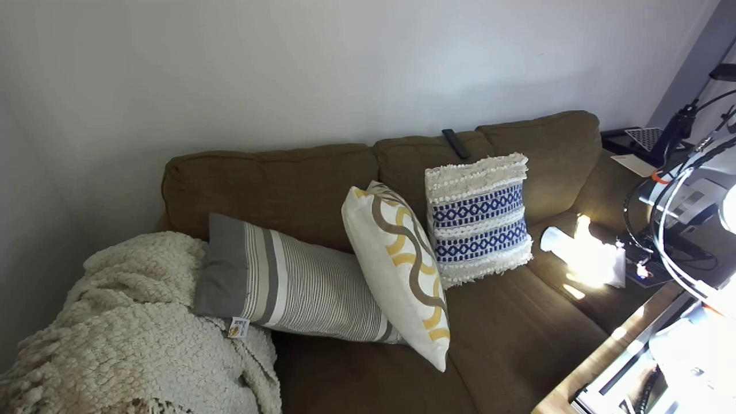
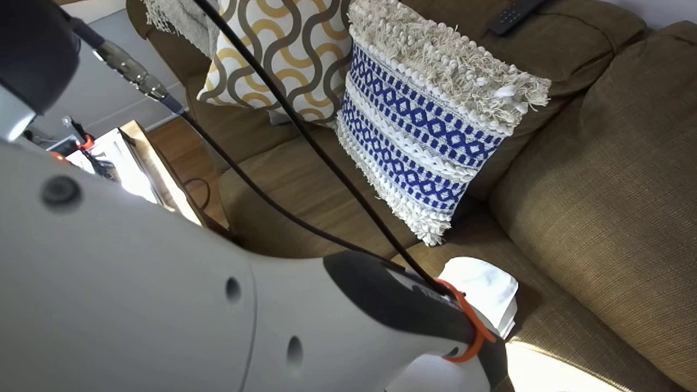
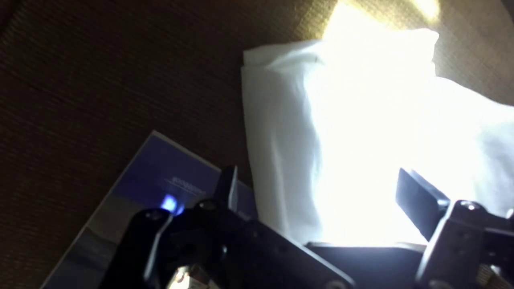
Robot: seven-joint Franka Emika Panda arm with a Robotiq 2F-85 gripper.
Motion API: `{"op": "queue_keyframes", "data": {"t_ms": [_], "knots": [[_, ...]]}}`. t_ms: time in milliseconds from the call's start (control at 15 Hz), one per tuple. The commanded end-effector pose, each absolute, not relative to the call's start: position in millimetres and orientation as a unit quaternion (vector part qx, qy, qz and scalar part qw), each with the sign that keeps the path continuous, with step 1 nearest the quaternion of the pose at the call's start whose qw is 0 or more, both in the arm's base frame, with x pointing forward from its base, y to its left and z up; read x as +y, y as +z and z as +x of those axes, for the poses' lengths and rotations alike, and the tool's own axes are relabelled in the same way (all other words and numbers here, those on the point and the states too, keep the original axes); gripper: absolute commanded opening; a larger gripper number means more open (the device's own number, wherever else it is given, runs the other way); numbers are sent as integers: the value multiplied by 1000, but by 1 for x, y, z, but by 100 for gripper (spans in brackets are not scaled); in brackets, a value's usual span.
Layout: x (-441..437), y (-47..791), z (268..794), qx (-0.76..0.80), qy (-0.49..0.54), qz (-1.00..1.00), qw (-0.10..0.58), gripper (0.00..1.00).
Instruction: Fold the white cloth in half, pick up the white cloth and put it on top of the far right throw pillow
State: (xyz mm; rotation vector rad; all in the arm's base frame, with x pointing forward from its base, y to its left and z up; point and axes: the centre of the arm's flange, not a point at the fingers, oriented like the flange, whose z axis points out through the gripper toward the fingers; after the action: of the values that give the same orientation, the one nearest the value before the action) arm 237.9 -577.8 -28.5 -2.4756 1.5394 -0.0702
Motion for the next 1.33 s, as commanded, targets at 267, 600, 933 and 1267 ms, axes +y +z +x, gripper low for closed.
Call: {"op": "queue_keyframes", "data": {"t_ms": [267, 600, 933, 1267], "knots": [[-580, -82, 223, 520, -104, -838, 129, 100], [-581, -90, 210, 550, -74, -823, 121, 100], [-587, -109, 210, 549, -82, -823, 123, 95], [-582, -123, 214, 547, -80, -824, 124, 53]]}}
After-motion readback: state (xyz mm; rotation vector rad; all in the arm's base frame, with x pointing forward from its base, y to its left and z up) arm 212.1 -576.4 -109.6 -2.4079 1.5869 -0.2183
